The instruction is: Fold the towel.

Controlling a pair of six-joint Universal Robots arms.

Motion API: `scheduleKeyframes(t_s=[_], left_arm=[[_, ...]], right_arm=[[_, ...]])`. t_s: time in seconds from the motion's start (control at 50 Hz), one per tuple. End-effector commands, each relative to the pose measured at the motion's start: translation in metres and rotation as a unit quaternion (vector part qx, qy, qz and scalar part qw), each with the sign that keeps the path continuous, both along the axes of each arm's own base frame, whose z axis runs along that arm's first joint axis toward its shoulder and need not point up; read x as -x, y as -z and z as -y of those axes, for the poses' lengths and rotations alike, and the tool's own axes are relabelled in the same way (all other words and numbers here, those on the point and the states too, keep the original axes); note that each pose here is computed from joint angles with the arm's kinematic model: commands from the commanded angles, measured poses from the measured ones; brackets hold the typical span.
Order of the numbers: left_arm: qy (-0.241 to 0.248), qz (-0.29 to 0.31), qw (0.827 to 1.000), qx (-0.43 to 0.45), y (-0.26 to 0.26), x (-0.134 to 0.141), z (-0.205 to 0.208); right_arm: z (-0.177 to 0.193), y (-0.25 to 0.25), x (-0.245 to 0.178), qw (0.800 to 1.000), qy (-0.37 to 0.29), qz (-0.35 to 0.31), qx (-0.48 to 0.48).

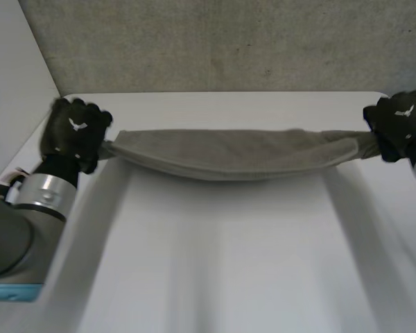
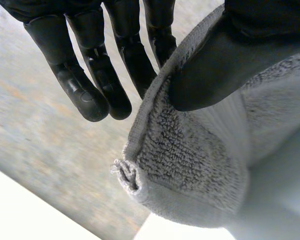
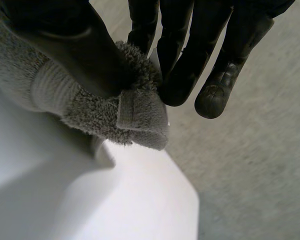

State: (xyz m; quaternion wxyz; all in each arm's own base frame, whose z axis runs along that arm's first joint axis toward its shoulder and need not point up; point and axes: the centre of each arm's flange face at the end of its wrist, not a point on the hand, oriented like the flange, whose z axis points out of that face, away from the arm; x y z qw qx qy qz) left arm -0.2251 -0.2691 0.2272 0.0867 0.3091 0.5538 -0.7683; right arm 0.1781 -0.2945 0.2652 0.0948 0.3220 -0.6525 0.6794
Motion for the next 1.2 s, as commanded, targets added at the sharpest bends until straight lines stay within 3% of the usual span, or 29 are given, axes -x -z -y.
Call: scheduleKeyframes(t_s=[0.02,0.12,0.2,0.24,0.3,0.34,0.48,0.58,0.6,0.62,0.66,0.68,0.72,0.74,0.76,0.78,0.8,0.82,0.9,0.94,0.96,1.04,1.16,1.2], left_arm=[[0.005,-0.04,0.996,0.077,-0.074,-0.012,-0.029],[0.025,-0.089,0.991,0.091,-0.113,-0.013,-0.041],[0.029,-0.101,0.992,0.07,-0.121,-0.012,-0.038],[0.024,-0.087,0.996,0.012,-0.1,-0.007,-0.017],[0.02,-0.076,0.996,-0.03,-0.08,-0.004,-0.002],[0.013,-0.051,0.993,-0.102,-0.047,0.003,0.02],[0.007,0.021,0.982,-0.187,0.004,0.019,0.062],[0.007,0.066,0.988,-0.142,-0.001,0.033,0.098],[0.006,0.069,0.992,-0.107,-0.015,0.037,0.11],[0.005,0.065,0.995,-0.07,-0.033,0.041,0.12],[0.001,0.054,0.998,-0.025,-0.057,0.043,0.129],[0.001,0.054,0.998,-0.024,-0.057,0.043,0.129],[-0.023,0.012,0.996,0.082,-0.111,0.043,0.139],[-0.024,0.012,0.996,0.083,-0.111,0.043,0.139],[-0.043,-0.015,0.99,0.133,-0.136,0.04,0.141],[-0.058,-0.043,0.982,0.173,-0.155,0.037,0.138],[-0.058,-0.043,0.982,0.173,-0.155,0.037,0.138],[-0.064,-0.071,0.975,0.2,-0.17,0.035,0.133],[-0.059,-0.106,0.971,0.208,-0.174,0.033,0.126],[-0.049,-0.11,0.978,0.173,-0.149,0.032,0.123],[-0.049,-0.11,0.978,0.173,-0.149,0.032,0.123],[-0.036,-0.08,0.992,0.092,-0.091,0.032,0.115],[0.008,-0.034,0.999,-0.003,-0.003,0.035,0.094],[0.016,-0.026,0.999,-0.016,0.018,0.034,0.088]], right_arm=[[-0.026,-0.071,0.003,0.997,-0.001,0.004,0.073],[-0.038,-0.121,0.005,0.995,-0.007,0.002,0.102],[-0.026,-0.109,0.005,0.999,-0.008,-0.011,0.042],[-0.018,-0.096,0.003,1.0,-0.011,-0.026,0.005],[-0.006,-0.068,-0.003,0.994,-0.023,-0.085,-0.059],[0.006,-0.037,-0.012,0.984,-0.036,-0.135,-0.105],[0.038,0.005,-0.036,0.976,-0.025,-0.17,-0.133],[0.076,-0.005,-0.061,0.988,-0.018,-0.148,-0.032],[0.091,-0.019,-0.067,0.991,-0.006,-0.131,0.03],[0.091,-0.019,-0.067,0.991,-0.006,-0.13,0.031],[0.112,-0.057,-0.075,0.981,0.017,-0.081,0.174],[0.113,-0.057,-0.075,0.981,0.017,-0.081,0.175],[0.119,-0.092,-0.077,0.948,0.028,-0.023,0.316],[0.119,-0.092,-0.077,0.948,0.028,-0.023,0.317],[0.113,-0.114,-0.074,0.926,0.037,0.003,0.376],[0.113,-0.114,-0.074,0.926,0.037,0.003,0.377],[0.103,-0.133,-0.07,0.907,0.042,0.017,0.419],[0.094,-0.141,-0.067,0.902,0.043,0.021,0.43],[0.093,-0.13,-0.066,0.918,0.039,0.011,0.394],[0.093,-0.106,-0.066,0.944,0.032,-0.011,0.329],[0.093,-0.106,-0.066,0.944,0.032,-0.011,0.328],[0.086,-0.058,-0.065,0.975,0.002,-0.047,0.215],[0.075,-0.005,-0.065,0.989,-0.031,-0.069,0.128],[0.066,0.037,-0.064,0.993,-0.046,-0.082,0.068]])
